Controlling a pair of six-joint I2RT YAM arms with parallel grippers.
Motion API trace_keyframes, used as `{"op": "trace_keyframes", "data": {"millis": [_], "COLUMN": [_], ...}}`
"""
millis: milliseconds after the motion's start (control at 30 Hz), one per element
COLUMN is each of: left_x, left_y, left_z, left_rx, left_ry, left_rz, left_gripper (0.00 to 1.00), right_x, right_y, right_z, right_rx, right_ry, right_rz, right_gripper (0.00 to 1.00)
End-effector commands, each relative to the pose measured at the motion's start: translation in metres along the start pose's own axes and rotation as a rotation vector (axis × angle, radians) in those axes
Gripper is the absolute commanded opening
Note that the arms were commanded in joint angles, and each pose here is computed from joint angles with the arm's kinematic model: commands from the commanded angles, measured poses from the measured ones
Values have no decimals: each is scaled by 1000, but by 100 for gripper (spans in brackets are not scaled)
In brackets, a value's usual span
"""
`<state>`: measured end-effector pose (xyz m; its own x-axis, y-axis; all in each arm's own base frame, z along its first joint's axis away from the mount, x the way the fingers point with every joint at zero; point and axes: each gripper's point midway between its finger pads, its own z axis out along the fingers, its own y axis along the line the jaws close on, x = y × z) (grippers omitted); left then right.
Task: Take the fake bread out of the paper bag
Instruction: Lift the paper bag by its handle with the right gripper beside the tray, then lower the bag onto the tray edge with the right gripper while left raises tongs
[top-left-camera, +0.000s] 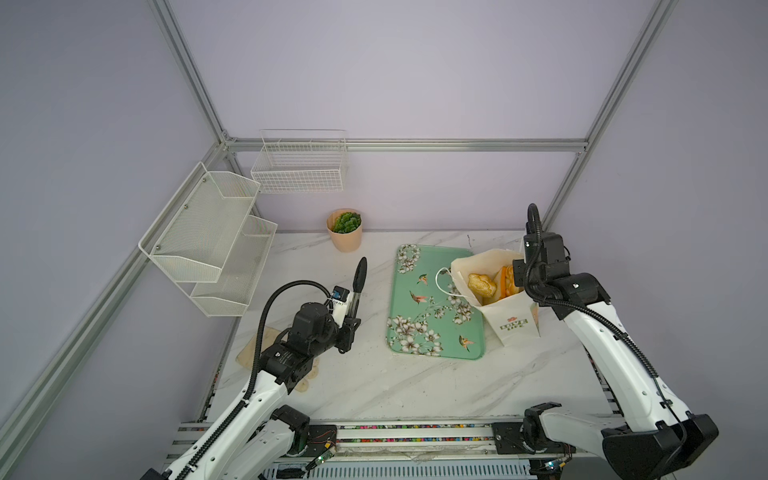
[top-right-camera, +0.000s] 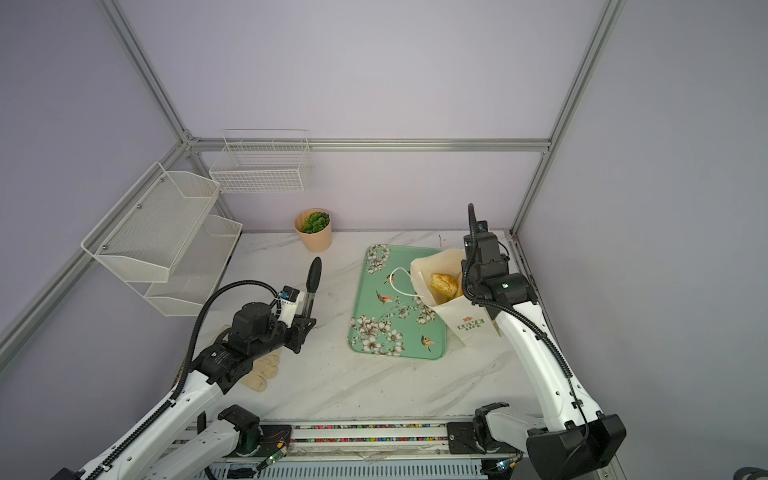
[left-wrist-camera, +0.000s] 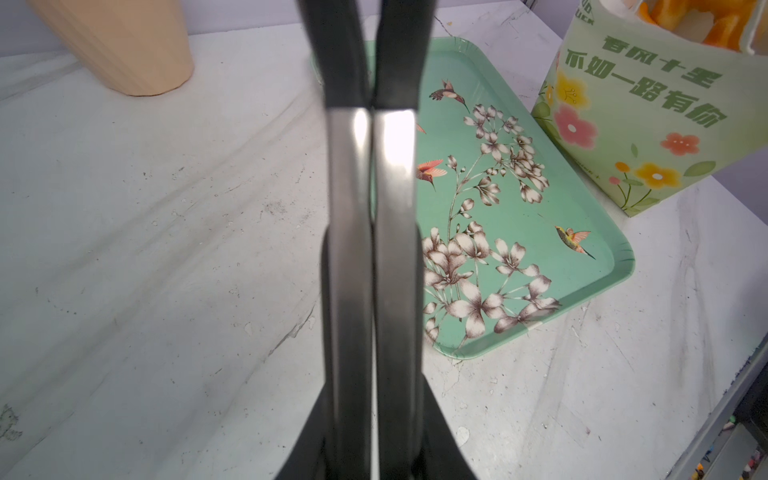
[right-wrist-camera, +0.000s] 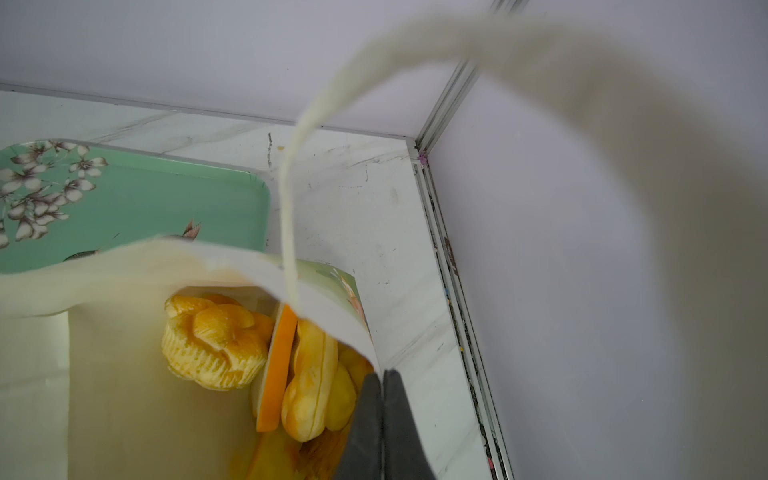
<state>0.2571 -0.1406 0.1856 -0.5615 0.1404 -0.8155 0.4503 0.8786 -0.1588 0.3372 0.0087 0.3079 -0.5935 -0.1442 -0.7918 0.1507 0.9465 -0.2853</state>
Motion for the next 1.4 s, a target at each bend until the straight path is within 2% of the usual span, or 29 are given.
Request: {"op": "trace_keyframes", "data": {"millis": [0, 267, 400, 633, 867, 967, 1100, 1267, 1367], "left_x": [-51, -100, -121, -124, -118, -120, -126, -130, -130], "left_y": [-19, -56, -90, -130, -126, -127, -129, -132, -132], "left_z": [-14, -27, -36, -42, -26, -21, -15, -6, -1], "left_rx": [73, 181, 244, 293, 243, 237, 235, 235, 233], "left_ry": [-132, -144, -125, -38, 3, 11, 12, 16, 17], "left_rz": [38, 105, 206, 314, 285, 289, 295, 297, 299], "left_gripper": [0, 0, 0, 0, 0, 0, 0, 0, 0], "right_x": [-13, 1, 4, -5, -38, -51, -65, -76, -84], "right_y": [-1, -9, -8, -10, -39, -43, -45, -61, -66], "right_z": [-18, -38, -49, -57, -50, -48, -43, -37, -39], "right_rx": [-55, -81, -121, -127, 79, 117, 165, 320, 363], "right_ry": [-98, -152, -194, -268, -268, -284, -302, -294, -306], "right_rz": [84, 104, 119, 76, 25, 13, -55, -149, -177], "right_gripper": [0, 0, 0, 0, 0, 0, 0, 0, 0]}}
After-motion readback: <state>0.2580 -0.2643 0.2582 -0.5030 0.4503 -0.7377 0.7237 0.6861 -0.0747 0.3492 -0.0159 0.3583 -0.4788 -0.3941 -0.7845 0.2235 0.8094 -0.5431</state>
